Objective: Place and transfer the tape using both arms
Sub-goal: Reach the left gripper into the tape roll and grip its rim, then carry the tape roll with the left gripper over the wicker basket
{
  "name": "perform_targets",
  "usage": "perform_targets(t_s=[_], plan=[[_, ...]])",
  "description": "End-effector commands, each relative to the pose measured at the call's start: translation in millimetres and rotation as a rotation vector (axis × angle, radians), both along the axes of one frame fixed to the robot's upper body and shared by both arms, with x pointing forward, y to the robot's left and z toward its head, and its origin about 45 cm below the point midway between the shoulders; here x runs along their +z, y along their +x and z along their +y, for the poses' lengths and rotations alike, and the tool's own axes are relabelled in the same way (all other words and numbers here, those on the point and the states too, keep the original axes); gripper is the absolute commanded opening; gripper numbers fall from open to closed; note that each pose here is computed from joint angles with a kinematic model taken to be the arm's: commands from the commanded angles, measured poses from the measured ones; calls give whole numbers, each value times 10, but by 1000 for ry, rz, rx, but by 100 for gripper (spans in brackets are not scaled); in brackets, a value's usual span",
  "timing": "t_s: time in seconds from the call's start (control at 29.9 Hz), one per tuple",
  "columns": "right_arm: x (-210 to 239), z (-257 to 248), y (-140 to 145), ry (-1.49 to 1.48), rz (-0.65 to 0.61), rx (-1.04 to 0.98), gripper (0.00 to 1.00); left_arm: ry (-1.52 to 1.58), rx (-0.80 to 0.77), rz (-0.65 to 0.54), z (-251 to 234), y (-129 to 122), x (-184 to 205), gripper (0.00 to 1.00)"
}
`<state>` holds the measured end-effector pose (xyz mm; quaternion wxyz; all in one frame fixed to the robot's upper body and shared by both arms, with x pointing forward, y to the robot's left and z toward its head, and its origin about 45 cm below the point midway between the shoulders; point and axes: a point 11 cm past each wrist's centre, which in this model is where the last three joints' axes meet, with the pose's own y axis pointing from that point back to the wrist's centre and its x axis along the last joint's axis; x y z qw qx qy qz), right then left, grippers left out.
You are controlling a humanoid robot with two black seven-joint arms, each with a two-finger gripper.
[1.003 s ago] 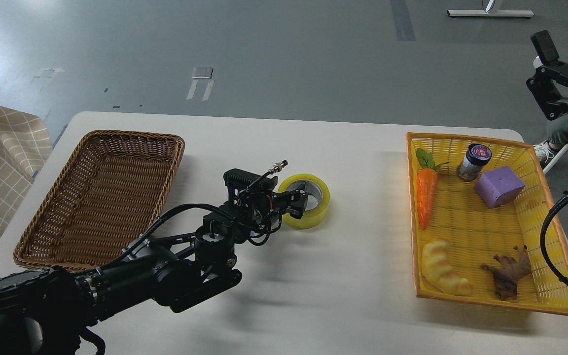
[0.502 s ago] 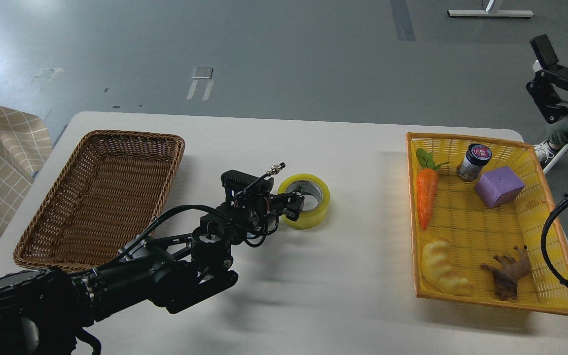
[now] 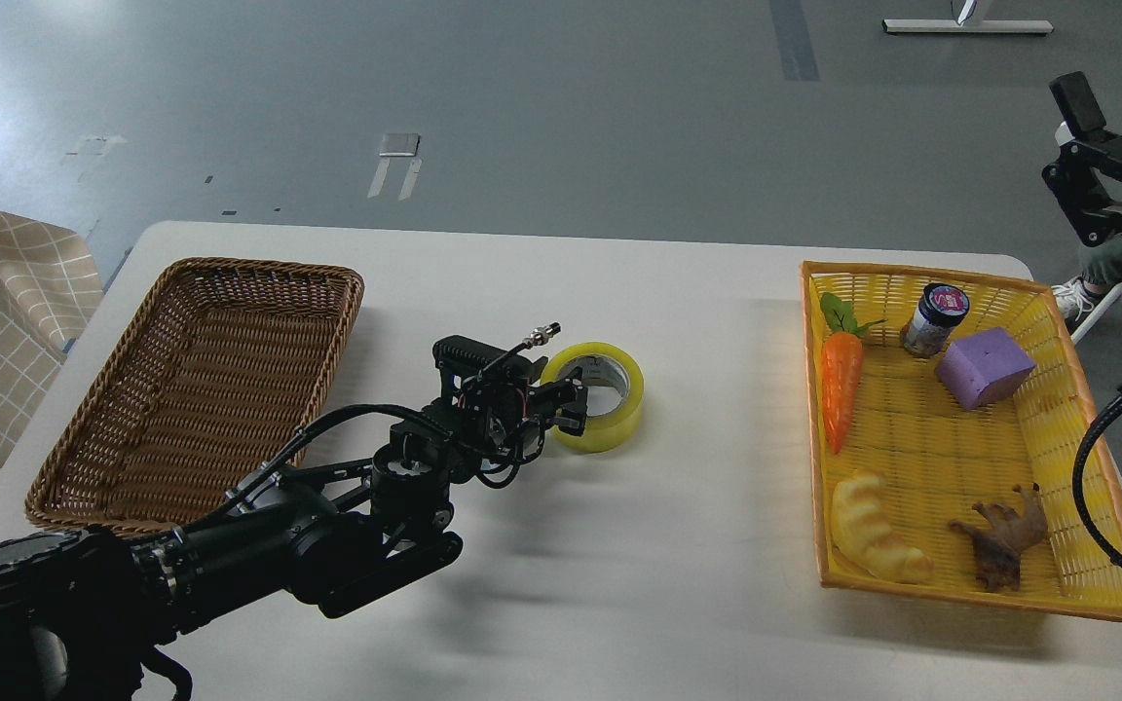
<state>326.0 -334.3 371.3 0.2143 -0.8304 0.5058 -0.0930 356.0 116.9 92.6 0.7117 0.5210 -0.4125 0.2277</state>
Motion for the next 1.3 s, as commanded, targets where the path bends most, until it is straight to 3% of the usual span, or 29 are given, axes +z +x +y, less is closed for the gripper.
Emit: perform_targets(t_s=[0.0, 0.13, 0.2, 0.3, 0.37, 1.27], plan=[[-31, -15, -10, -4, 10, -3, 100, 3, -12, 15, -17, -26, 2, 41], [-42, -18, -13, -5, 13, -5, 100, 20, -25, 41, -20, -41, -5, 40], [-36, -26, -14, -8, 12, -7, 100, 28, -34, 52, -28, -46, 2, 35], [-36, -26, -14, -8, 12, -7, 100, 42, -49, 95, 11, -65, 24, 11], [-59, -37, -23, -8, 19, -10, 100, 21, -41, 136, 5, -88, 27, 8], [-181, -72, -63, -8, 54, -20, 100, -26, -65, 48, 24, 224, 623, 3]])
